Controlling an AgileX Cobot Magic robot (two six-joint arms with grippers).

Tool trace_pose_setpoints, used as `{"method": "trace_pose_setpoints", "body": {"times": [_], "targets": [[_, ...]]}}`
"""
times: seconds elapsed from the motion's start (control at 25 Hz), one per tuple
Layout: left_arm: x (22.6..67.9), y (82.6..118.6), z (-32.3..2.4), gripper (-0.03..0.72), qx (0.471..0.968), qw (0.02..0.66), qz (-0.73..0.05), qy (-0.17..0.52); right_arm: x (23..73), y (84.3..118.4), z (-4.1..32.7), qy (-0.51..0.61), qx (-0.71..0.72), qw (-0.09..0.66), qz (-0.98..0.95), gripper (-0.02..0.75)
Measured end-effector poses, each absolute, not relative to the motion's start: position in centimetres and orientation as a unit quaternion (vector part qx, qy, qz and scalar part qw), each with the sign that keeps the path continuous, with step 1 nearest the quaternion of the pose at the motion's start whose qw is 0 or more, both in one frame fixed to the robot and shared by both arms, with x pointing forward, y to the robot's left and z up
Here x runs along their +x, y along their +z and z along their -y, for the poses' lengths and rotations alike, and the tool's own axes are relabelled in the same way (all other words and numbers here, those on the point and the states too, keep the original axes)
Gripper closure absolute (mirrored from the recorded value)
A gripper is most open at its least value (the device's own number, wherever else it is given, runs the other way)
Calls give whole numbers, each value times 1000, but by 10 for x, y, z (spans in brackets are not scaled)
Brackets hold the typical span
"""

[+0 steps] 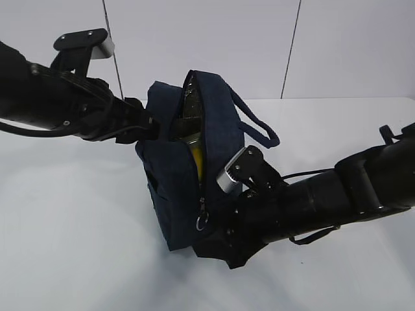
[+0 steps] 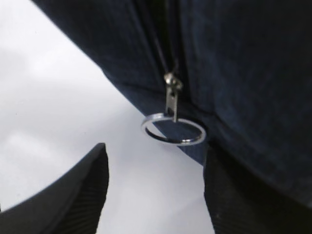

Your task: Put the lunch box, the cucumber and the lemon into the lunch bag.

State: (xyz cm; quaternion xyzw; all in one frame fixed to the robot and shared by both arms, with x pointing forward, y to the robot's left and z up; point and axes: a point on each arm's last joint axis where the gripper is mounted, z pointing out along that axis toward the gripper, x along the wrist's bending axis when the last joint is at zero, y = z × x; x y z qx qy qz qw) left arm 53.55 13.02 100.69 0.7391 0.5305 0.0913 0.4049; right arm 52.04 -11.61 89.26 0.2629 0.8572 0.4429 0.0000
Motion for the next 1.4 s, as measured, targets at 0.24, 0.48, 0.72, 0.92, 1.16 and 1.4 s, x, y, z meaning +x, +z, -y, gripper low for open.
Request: {"method": "trace_pose_setpoints", "body": {"times": [0.24, 0.48, 0.72, 0.92, 1.16, 1.4], "targets": [[536, 1007, -130, 326, 739, 405, -530, 91, 526, 899, 113, 455, 264, 1, -850, 265], [536, 1007, -130, 326, 739, 405, -530, 91, 532, 900, 113, 442, 268, 22, -856, 265], [536, 1007, -130, 326, 739, 405, -530, 91, 542, 900, 116, 419, 285, 53, -861, 265], [536, 1007, -130, 326, 739, 405, -530, 91, 545, 900, 118, 407, 301, 65, -860, 292], [536, 1007, -130, 326, 740, 405, -530, 92, 546, 899, 118, 405, 310, 65, -858, 393], [535, 1007, -130, 326, 740, 405, -530, 91, 546, 899, 119, 404, 317, 64, -856, 443]]}}
